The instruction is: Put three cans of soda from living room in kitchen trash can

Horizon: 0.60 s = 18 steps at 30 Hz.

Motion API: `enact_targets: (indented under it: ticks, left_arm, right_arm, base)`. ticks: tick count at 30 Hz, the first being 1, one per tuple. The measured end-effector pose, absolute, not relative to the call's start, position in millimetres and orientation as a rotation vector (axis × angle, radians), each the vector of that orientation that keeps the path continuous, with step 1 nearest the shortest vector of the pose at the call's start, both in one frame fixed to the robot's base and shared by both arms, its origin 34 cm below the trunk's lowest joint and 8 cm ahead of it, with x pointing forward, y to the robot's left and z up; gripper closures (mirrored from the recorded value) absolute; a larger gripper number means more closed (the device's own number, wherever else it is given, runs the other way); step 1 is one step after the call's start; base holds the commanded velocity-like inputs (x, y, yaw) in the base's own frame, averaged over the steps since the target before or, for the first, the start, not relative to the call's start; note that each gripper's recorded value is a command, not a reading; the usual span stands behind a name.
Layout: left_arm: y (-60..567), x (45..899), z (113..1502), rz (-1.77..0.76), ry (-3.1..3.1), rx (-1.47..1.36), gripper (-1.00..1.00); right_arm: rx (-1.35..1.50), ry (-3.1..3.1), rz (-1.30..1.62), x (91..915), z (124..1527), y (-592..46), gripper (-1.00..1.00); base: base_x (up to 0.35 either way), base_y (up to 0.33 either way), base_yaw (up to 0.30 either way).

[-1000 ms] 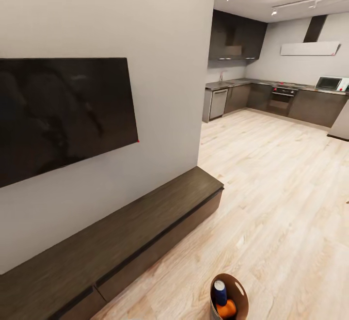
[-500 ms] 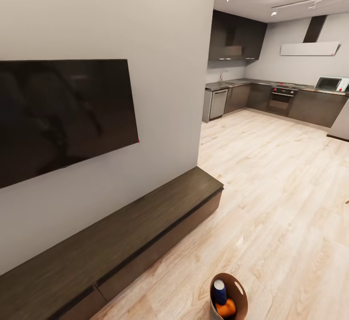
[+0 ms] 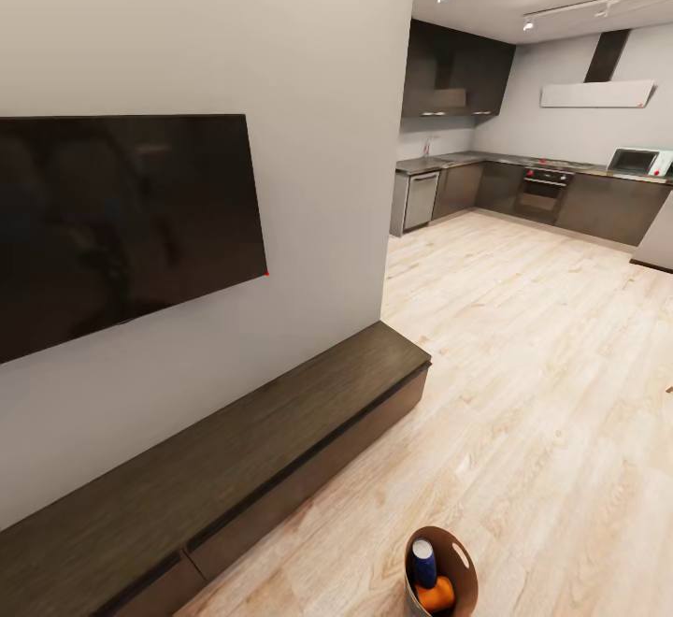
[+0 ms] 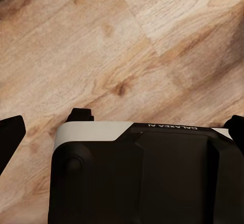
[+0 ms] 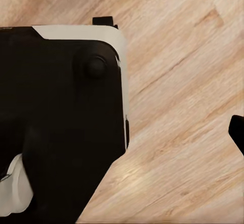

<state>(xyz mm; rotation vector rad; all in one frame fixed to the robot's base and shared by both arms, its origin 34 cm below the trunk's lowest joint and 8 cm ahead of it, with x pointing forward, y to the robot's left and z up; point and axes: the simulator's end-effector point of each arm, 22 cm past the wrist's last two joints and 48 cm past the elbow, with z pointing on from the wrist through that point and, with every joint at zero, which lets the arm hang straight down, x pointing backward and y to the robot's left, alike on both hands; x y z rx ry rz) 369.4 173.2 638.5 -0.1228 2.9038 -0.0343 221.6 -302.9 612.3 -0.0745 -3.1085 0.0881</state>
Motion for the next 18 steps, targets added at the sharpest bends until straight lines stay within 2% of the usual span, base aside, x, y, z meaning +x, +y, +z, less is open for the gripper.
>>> enact_targets:
  ticks: [18]
  left_arm:
    - [173.9, 366.7, 637.8, -0.035, 2.907, -0.124, -1.0]
  right_arm:
    - [-0.07, -3.1, 0.077, 215.1, 611.7, -297.4, -1.0]
  base:
    - [0.0, 0.0, 0.0]
